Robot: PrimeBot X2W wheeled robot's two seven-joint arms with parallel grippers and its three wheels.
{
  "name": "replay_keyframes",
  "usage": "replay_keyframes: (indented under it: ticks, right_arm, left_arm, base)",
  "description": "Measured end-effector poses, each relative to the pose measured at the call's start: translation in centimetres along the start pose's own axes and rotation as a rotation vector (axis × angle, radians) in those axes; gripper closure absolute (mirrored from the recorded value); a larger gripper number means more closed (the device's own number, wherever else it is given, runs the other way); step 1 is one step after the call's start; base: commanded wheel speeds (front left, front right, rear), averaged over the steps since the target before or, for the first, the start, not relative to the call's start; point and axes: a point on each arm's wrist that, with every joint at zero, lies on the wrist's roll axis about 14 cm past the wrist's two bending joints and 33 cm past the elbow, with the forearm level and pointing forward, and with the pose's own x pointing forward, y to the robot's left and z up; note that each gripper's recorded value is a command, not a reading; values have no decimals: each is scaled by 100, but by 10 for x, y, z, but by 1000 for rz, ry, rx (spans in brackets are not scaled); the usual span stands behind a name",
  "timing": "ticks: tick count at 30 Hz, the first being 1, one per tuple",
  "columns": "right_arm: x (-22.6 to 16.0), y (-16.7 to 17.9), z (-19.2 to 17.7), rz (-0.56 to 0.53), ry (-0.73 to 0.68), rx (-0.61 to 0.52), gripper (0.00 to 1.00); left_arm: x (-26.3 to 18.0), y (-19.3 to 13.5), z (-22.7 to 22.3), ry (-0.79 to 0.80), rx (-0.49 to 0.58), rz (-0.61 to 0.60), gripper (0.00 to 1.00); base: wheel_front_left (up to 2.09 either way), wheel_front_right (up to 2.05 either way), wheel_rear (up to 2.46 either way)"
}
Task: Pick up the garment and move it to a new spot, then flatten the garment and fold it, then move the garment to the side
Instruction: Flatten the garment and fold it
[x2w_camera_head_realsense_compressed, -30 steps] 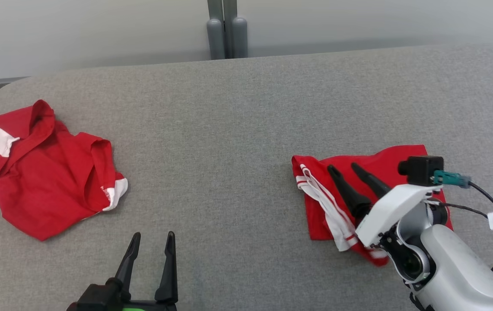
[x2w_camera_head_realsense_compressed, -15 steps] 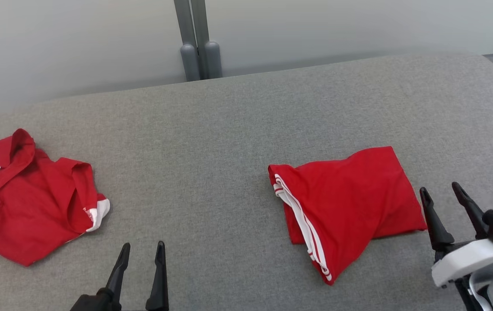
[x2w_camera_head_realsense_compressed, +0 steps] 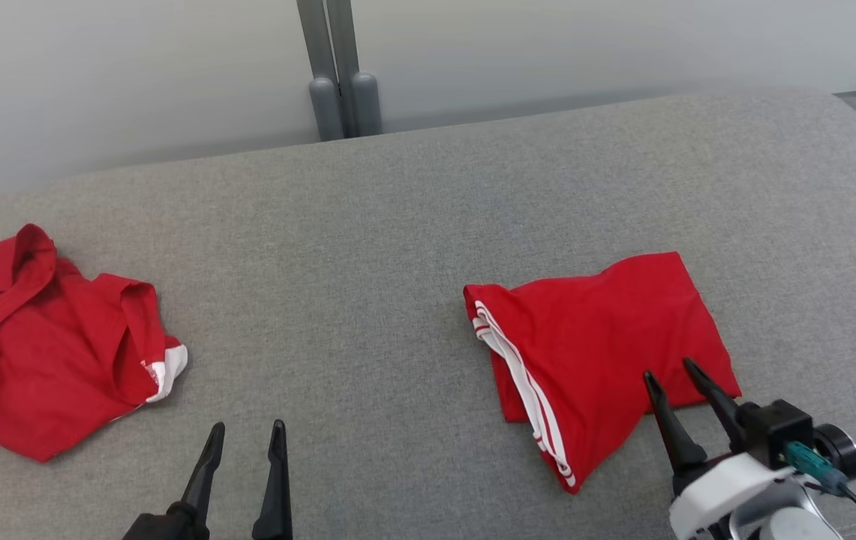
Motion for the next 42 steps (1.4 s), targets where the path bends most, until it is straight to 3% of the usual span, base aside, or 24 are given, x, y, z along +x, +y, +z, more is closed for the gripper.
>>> replay_keyframes:
  ticks: [1, 2, 8, 21, 29, 33, 35, 38, 39, 40, 42]
  right_arm:
    - [9, 4, -3, 16, 12, -5, 94]
    - [18, 9, -9, 39, 38, -23, 100]
    - [71, 60, -42, 200, 195, -59, 100]
    - [112, 99, -66, 301, 307, -47, 100]
    - [118, 103, -45, 294, 223, -6, 100]
    - [117, 97, -9, 264, 101, 33, 100]
    - [111, 75, 15, 217, 11, 22, 100]
    - [82, 40, 27, 130, -51, -11, 57]
    - [71, 29, 32, 101, -72, -22, 7]
    - [62, 22, 38, 80, -96, -30, 0]
    - [30, -7, 49, -10, -139, -70, 0]
  left_arm:
    - [2, 0, -2, 6, 5, -2, 0]
    - [4, 0, -3, 9, 6, -5, 0]
    - [20, 7, -11, 34, 5, 0, 0]
    - [21, 27, -19, 59, 6, 62, 0]
    - [26, 21, -15, 44, 9, 39, 0]
    - [27, 16, -8, 23, 20, 19, 0]
    - [26, 15, -4, 10, 23, 14, 0]
    - [21, 11, -2, 4, 26, 5, 0]
    - [19, 10, -1, 2, 27, 1, 0]
    - [17, 10, 0, 0, 28, 2, 0]
    - [9, 11, 2, -4, 34, 8, 0]
  base:
    - [0, 0, 0]
    - [0, 0, 0]
    - [0, 0, 0]
    - [0, 0, 0]
    - [0, 0, 0]
    - [0, 0, 0]
    - [0, 0, 0]
    - [0, 0, 0]
    - [0, 0, 0]
    - [0, 0, 0]
    - [0, 0, 0]
